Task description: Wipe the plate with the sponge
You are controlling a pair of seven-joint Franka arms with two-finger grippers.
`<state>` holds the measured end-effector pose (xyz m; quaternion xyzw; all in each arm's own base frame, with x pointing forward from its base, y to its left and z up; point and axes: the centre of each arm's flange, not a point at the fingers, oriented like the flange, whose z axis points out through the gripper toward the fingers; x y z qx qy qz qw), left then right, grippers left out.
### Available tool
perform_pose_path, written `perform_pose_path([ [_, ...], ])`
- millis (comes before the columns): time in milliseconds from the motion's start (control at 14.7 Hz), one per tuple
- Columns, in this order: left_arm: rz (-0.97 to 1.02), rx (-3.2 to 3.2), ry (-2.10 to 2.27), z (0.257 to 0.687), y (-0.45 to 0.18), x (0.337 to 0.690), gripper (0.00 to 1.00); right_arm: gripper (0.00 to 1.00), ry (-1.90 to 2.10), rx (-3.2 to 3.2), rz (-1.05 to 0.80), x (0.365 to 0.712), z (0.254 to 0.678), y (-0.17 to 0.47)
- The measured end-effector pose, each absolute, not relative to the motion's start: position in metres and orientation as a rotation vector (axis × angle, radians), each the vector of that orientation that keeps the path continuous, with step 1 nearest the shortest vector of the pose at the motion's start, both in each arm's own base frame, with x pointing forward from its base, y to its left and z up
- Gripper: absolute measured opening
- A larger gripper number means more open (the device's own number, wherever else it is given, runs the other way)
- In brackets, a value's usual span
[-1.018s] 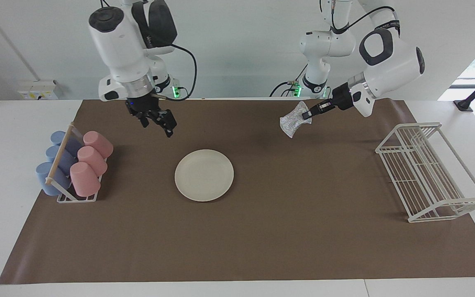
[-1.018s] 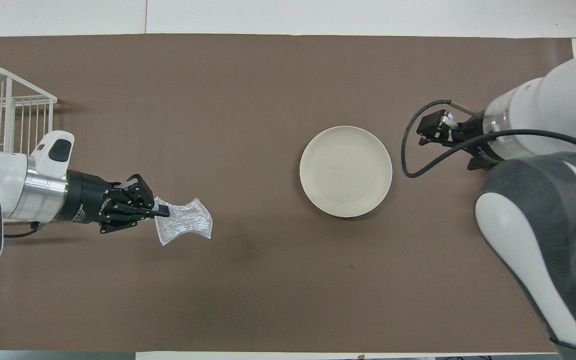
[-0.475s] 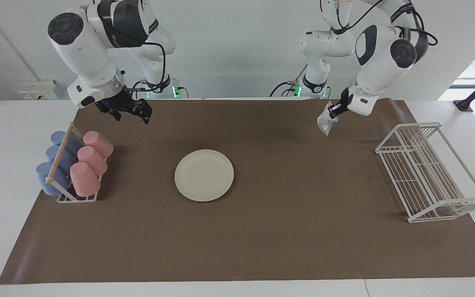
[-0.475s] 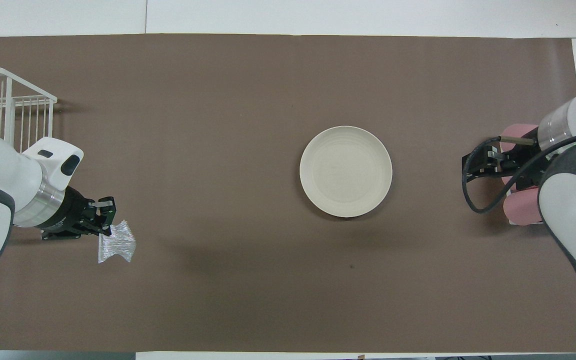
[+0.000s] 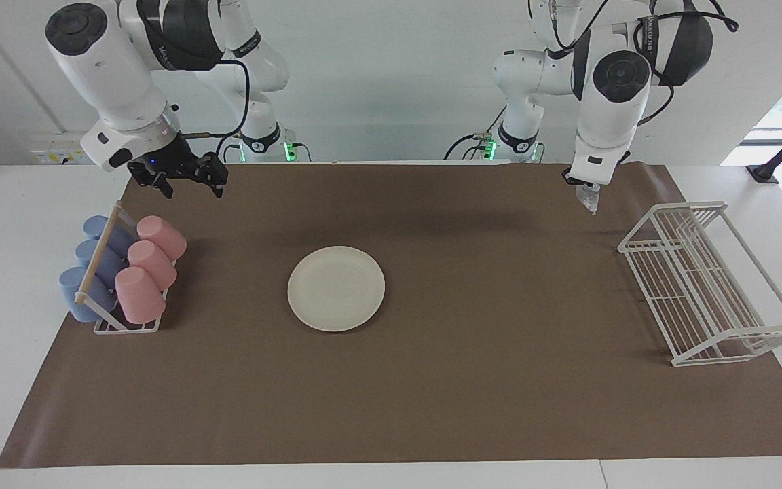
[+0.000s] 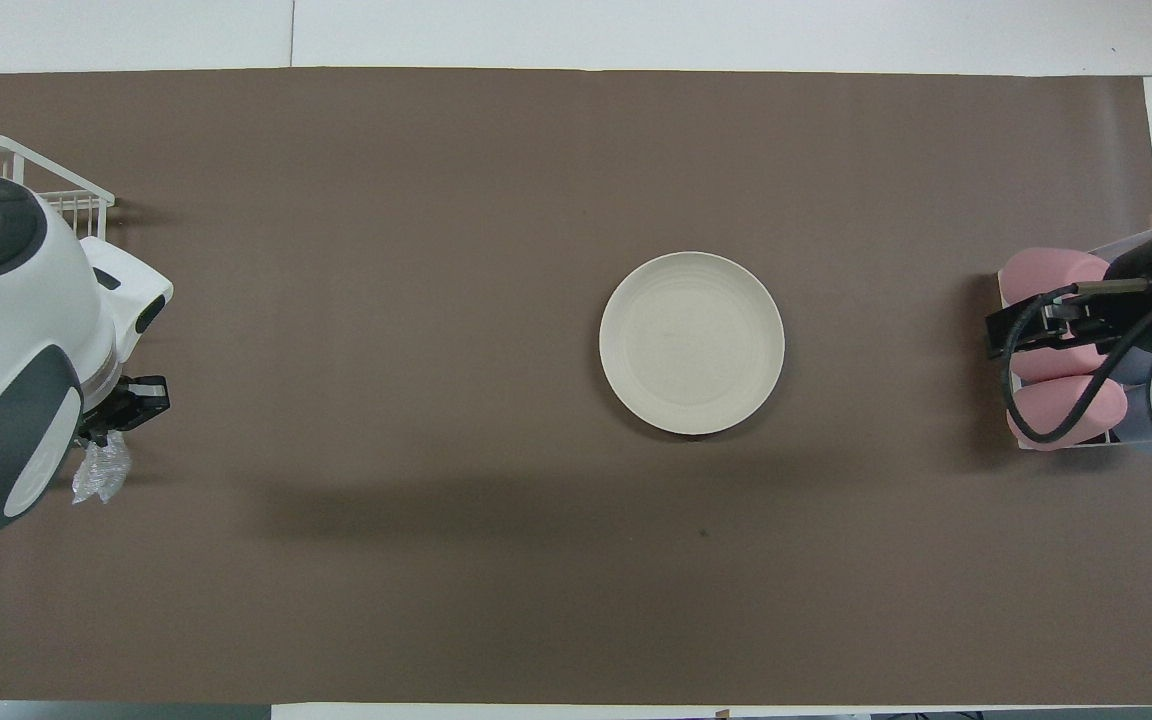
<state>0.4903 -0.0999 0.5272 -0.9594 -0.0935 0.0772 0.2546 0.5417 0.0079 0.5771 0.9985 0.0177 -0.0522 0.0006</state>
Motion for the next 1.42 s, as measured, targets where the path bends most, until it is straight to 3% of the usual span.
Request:
perform_pose_path([
  [339,0.075,-2.324,-0.160,0.515,-0.082,0.518,0.04,1.00,0.050,3.145,-0.138,0.545,0.584,-0.044],
  [882,-0.047,-2.145,0.083,0.477,-0.055,0.584,0.04,1.00,0.020,3.142,-0.125,0.547,0.588,-0.025],
  [1153,-0.048,-2.096,0.051,0.432,-0.038,0.601,0.04,1.00,0.014,3.142,-0.132,0.546,0.588,-0.028],
  [1425,-0.113,-2.076,-0.038,0.416,-0.032,0.602,0.04,1.00,0.025,3.142,-0.132,0.546,0.588,-0.024],
])
